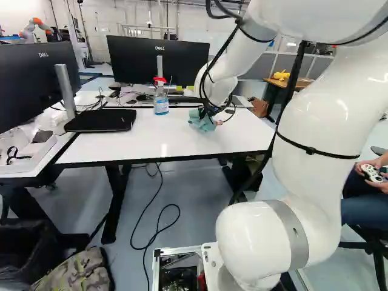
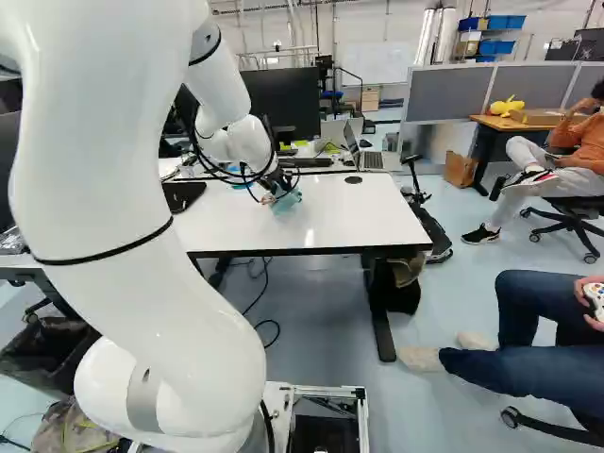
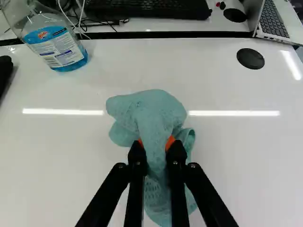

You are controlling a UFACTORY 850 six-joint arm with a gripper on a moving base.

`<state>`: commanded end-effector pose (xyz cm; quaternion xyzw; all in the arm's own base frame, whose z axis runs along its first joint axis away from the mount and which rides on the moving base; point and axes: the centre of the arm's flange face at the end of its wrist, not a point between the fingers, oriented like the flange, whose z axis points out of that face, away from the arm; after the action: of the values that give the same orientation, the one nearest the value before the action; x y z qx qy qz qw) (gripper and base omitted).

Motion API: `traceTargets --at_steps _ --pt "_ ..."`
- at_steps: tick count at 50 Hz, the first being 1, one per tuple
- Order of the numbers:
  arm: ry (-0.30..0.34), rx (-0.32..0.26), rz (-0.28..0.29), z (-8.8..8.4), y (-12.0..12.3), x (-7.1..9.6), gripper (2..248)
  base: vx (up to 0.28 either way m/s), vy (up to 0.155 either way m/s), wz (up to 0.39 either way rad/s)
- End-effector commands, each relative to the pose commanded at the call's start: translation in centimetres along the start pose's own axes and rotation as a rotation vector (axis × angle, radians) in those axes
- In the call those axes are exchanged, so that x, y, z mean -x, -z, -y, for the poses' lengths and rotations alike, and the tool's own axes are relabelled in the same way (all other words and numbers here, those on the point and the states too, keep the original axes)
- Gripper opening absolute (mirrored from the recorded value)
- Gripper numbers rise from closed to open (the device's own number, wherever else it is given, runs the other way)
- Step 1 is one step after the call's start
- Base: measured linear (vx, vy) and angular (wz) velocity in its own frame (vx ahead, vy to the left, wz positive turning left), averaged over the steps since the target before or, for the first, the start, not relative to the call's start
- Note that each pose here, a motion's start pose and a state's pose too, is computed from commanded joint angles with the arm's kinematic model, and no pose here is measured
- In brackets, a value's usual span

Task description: Clean the table with the green towel

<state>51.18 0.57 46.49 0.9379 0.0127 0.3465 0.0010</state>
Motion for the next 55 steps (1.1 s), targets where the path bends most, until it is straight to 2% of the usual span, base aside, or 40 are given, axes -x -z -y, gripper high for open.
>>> traceTargets --at_steps 28,55 --pt "0.006 -0.004 0.097 0.4 1.1 -2.5 56 0.000 0.000 0.000" --pt "0.066 -0.046 0.155 4.3 2.7 -4.9 56 0.000 0.000 0.000"
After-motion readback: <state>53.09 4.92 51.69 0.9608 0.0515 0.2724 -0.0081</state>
